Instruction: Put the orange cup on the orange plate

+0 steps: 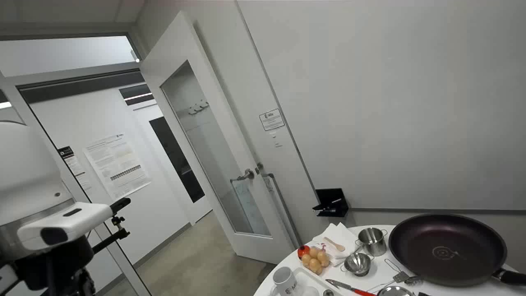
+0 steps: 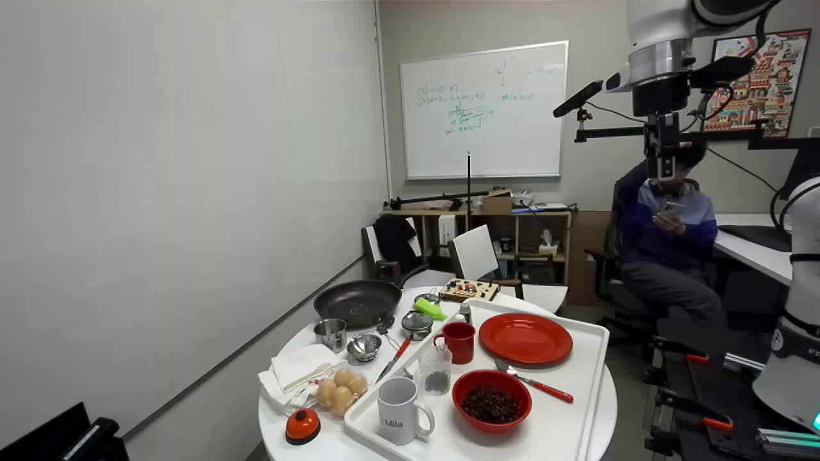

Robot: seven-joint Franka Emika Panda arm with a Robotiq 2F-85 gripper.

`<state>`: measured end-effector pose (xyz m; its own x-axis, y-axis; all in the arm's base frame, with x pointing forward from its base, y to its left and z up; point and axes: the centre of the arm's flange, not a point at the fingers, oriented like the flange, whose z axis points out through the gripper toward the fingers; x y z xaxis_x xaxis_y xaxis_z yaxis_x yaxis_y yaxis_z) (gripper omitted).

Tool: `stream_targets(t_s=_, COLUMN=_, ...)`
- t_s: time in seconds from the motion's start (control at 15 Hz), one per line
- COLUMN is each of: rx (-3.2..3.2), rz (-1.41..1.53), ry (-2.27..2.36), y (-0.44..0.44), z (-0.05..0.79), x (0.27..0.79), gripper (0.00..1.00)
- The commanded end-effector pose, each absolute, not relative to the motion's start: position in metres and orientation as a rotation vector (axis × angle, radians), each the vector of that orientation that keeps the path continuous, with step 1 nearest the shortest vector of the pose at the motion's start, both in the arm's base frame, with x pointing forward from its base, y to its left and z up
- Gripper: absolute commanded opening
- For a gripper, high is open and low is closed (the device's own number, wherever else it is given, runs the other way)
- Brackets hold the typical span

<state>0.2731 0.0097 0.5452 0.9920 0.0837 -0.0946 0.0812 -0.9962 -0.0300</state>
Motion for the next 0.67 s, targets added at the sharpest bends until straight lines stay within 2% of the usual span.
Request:
stream_targets(t_s=0.0, rx=-3.109, rz=0.149, ry=-0.129, y=0.010, z=0.545, x=0.273, gripper=1.00)
stream_targets(t_s=0.47, rx=-3.109, rz=0.148, ry=-0.129, y=0.010, z=0.545, x=0.273, gripper=1.00)
stream_targets(t_s=0.6, rx=-3.100, rz=0.258, ry=-0.188, y=0.012, z=0.543, x=0.294, gripper=1.00)
